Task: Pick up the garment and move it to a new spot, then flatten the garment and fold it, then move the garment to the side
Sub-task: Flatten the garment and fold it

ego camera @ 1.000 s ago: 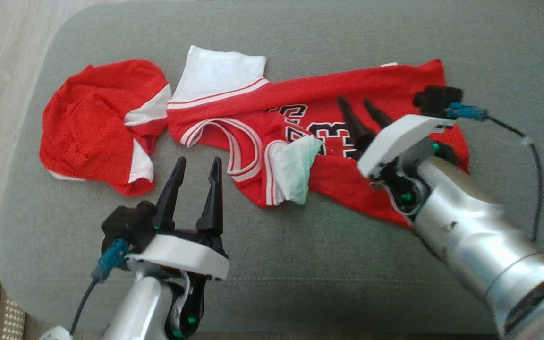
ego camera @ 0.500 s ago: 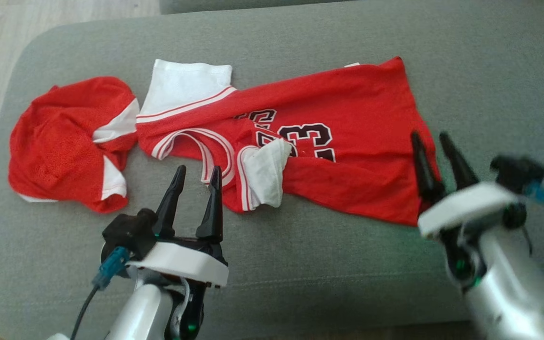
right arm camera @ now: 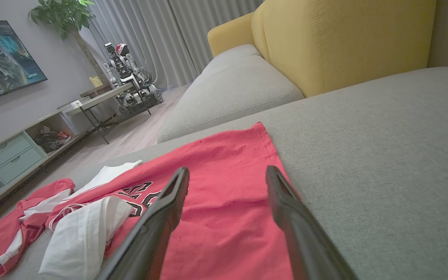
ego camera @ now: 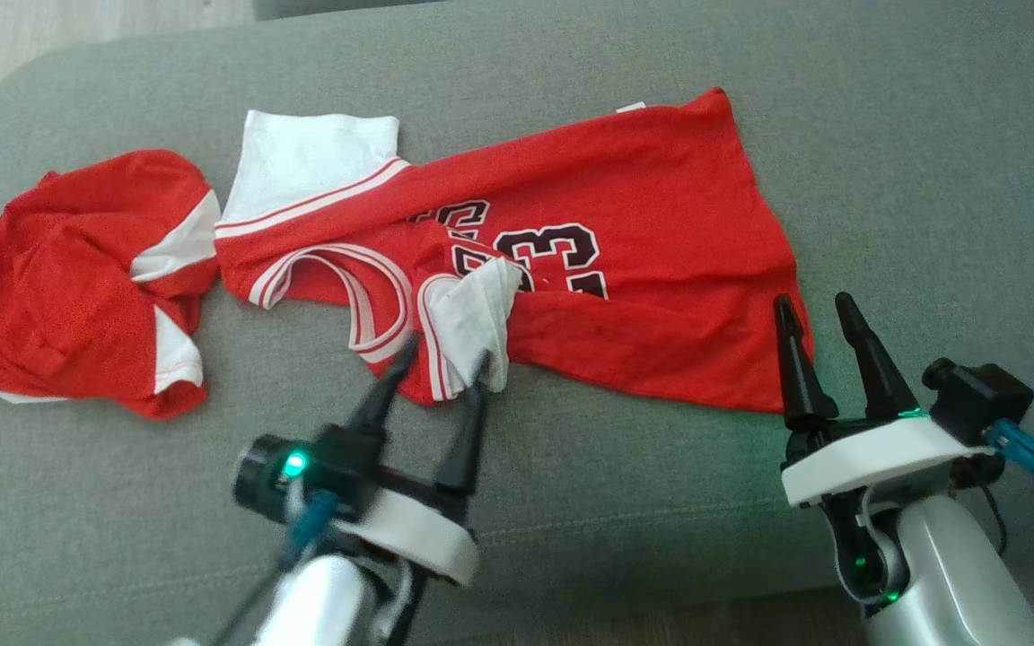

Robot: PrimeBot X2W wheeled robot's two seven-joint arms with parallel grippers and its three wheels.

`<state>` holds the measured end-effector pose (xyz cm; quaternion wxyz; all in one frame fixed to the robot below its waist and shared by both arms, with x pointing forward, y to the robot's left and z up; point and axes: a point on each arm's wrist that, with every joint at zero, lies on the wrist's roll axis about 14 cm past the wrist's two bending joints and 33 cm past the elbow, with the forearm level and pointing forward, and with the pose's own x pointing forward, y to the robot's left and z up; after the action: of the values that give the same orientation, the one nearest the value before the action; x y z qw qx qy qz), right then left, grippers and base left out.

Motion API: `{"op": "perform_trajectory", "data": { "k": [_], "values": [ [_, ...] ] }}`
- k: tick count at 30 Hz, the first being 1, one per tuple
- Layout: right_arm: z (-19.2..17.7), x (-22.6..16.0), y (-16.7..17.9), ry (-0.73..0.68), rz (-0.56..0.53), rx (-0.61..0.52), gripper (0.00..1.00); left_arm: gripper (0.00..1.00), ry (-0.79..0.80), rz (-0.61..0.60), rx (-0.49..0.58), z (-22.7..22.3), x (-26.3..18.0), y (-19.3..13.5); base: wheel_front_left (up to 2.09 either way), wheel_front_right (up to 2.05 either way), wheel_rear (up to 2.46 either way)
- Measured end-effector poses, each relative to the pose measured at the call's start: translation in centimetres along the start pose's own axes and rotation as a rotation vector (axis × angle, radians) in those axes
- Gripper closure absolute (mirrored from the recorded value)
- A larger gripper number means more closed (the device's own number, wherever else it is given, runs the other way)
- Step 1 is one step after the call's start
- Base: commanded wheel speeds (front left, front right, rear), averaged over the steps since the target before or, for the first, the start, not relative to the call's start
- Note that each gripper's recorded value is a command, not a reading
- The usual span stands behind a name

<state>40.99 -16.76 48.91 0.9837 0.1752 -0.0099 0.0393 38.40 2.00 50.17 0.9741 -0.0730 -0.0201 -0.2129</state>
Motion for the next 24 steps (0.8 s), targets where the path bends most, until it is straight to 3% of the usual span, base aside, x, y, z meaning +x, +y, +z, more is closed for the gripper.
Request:
{"op": "perform_trajectory", "data": {
  "k": [9, 16, 24],
  "values": [
    [-0.4, -0.5, -2.2, 0.007, -0.076, 0.02, 0.0, 0.0, 0.071, -0.237, 0.309, -3.7, 0.6, -5.1, 0.0, 0.0, 0.0],
    [-0.1, -0.7, -3.7, -0.003, -0.127, 0.041, 0.0, 0.0, 0.18, -0.217, 0.437, -7.9, 1.4, -3.4, 0.0, 0.0, 0.0],
    [0.2, -0.7, -5.0, -0.015, -0.167, 0.058, 0.0, 0.0, 0.24, -0.166, 0.478, -9.8, 2.5, -1.6, 0.0, 0.0, 0.0]
  ]
}}
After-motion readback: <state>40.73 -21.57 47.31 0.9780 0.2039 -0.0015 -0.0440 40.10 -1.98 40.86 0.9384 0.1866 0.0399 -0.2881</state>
